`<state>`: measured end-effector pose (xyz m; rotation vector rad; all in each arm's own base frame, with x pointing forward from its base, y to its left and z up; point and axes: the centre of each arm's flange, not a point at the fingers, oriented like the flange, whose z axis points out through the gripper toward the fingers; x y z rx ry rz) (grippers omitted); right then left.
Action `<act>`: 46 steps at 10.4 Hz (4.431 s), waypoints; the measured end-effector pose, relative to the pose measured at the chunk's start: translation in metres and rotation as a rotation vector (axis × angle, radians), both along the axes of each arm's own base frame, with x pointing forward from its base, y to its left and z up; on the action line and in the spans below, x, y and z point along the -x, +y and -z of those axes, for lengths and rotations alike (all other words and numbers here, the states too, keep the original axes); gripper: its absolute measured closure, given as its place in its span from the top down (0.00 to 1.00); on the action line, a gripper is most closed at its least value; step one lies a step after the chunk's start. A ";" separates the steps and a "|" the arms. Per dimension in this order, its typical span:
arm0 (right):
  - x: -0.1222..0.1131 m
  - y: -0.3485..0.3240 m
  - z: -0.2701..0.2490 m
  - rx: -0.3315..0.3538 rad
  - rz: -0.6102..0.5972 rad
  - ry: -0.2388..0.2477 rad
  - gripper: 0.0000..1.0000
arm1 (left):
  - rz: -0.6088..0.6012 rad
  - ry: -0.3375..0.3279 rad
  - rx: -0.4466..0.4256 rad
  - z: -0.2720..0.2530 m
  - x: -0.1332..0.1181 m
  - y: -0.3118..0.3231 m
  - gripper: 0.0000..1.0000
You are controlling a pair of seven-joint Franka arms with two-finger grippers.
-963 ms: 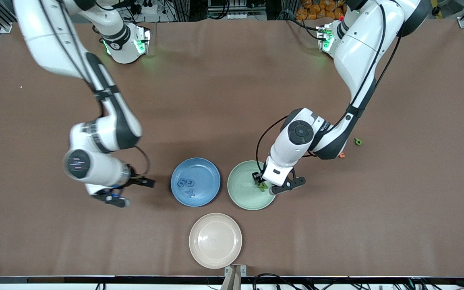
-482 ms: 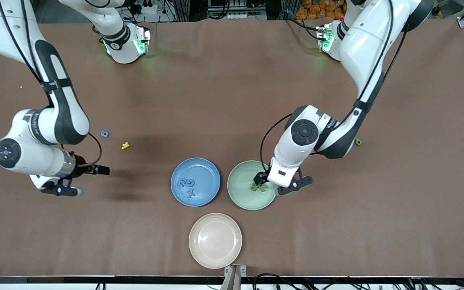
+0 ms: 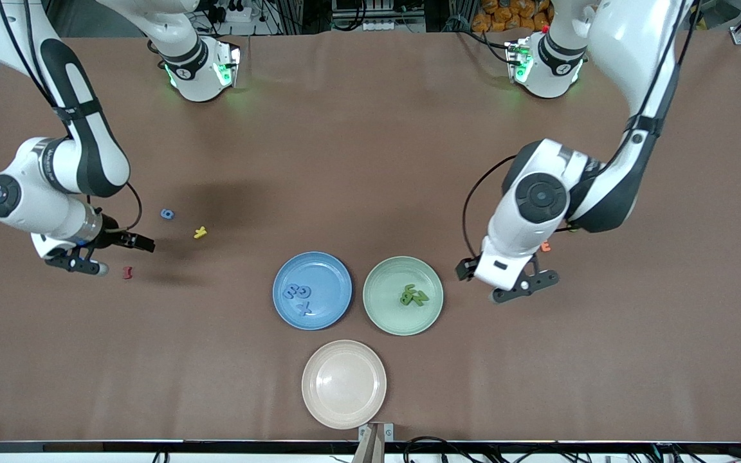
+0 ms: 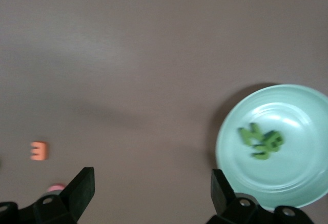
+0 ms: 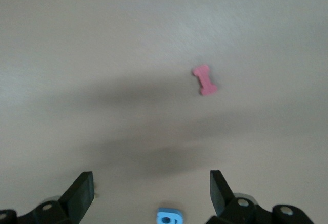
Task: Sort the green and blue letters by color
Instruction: 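Grasp the blue letter with the right gripper while the left gripper reaches the P, then carry the blue 6 to the blue plate while the left gripper lowers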
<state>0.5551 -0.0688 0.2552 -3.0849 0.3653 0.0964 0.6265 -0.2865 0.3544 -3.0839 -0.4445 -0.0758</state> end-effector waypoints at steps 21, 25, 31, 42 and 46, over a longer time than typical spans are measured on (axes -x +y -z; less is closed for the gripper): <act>0.121 0.013 0.085 0.028 0.205 -0.031 0.59 | 0.757 -0.031 -0.049 0.132 0.149 0.278 0.87; 0.119 0.013 0.082 0.028 0.205 -0.040 0.36 | 0.789 -0.016 -0.038 0.145 0.153 0.312 0.83; 0.066 0.018 0.046 0.018 0.180 -0.016 0.36 | 0.800 -0.025 -0.019 0.157 0.150 0.303 0.75; -0.056 0.157 -0.007 -0.020 0.219 -0.077 0.36 | 0.766 -0.047 0.014 0.165 0.146 0.274 0.71; -0.078 0.234 -0.004 -0.065 0.246 -0.102 0.36 | 0.765 -0.040 0.019 0.169 0.147 0.275 0.69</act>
